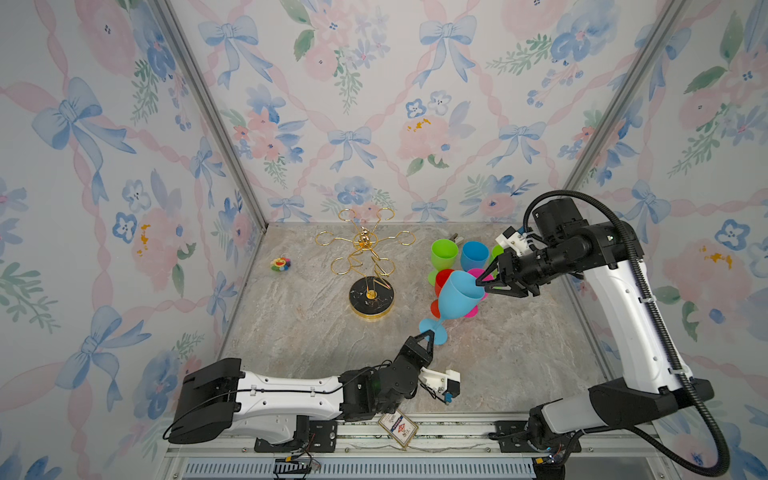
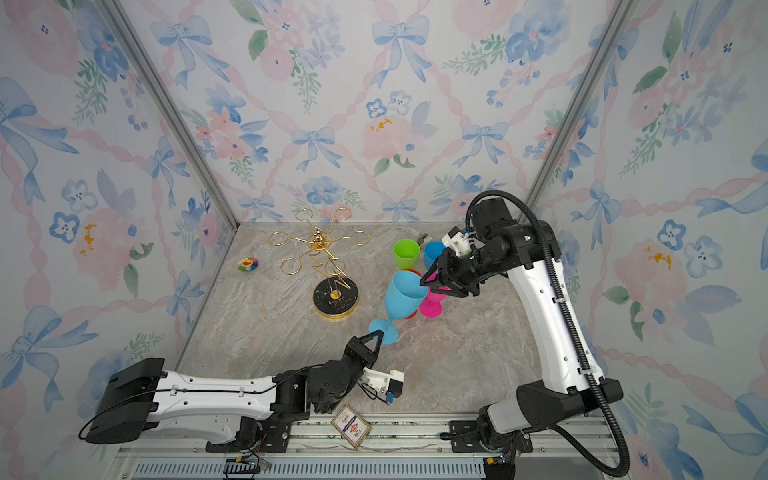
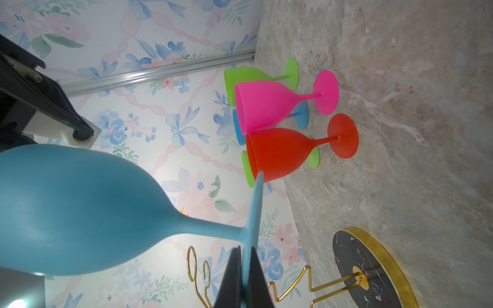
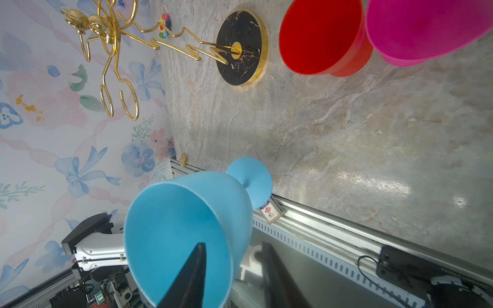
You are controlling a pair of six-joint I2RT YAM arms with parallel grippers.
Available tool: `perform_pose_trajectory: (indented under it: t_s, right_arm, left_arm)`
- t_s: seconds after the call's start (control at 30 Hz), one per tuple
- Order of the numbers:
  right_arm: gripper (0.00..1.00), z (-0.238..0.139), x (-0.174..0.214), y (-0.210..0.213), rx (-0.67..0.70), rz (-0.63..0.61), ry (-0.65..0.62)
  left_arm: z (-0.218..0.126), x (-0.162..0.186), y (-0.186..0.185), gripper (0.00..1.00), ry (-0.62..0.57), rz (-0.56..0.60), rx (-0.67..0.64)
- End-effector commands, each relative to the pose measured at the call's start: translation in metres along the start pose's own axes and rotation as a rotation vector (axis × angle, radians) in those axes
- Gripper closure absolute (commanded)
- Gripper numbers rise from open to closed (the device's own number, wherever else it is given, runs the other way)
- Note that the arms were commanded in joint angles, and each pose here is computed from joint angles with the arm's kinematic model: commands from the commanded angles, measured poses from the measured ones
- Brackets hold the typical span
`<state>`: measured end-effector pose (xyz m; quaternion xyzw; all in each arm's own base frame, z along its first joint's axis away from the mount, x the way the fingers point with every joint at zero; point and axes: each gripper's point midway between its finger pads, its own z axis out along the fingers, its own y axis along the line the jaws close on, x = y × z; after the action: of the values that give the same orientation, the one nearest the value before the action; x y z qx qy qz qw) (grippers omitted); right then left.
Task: Take the wine glass off the wine glass rack
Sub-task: 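Close the right gripper on the glass bowl while left opens and releases the foot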
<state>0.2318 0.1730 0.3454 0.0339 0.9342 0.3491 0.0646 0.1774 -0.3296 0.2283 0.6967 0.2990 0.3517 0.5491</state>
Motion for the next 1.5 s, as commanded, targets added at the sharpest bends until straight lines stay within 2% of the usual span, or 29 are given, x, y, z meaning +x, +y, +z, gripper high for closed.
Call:
perform_pose_trajectory:
  t_s: [0.0,0.2,0.4,0.67,0.73,0.97,1.23,1.4,1.47]
  right_arm:
    - [0.69,0.0,0.008,0.0,0.019,-0.008,0.028]
    - [0.8,0.004,0.014,-0.005,0.04,0.003,0.066]
    - [0.83,0.01,0.02,-0.003,0.046,-0.019,0.102]
    - [0.92,0.01,0.021,-0.004,0.056,-0.033,0.116]
    - [0.95,0.01,0.022,-0.007,0.071,-0.037,0.118]
    - [1.0,0.009,0.023,-0.012,0.095,-0.043,0.114]
    - [1.0,0.01,0.023,-0.021,0.141,-0.037,0.123]
    - [1.0,0.008,0.017,-0.032,0.213,-0.049,0.094]
    - [1.0,0.007,0.012,-0.039,0.252,-0.056,0.068]
  left_arm:
    - [-0.001,0.002,0.001,1.0,0.019,0.02,-0.026]
    - [0.001,0.0,0.001,1.0,0.016,0.017,-0.042]
    - [0.001,0.0,0.002,1.0,0.02,0.03,-0.059]
    - [0.0,0.004,-0.004,1.0,0.037,0.051,-0.052]
    - [-0.001,0.004,-0.005,0.93,0.039,0.058,-0.051]
    - [-0.004,0.005,-0.008,0.81,0.021,0.057,-0.053]
    - [-0.009,0.008,-0.007,0.62,0.003,0.01,-0.064]
    - [-0.015,0.009,0.001,0.42,-0.018,-0.091,-0.086]
    - [-0.02,0.008,0.007,0.25,-0.042,-0.145,-0.103]
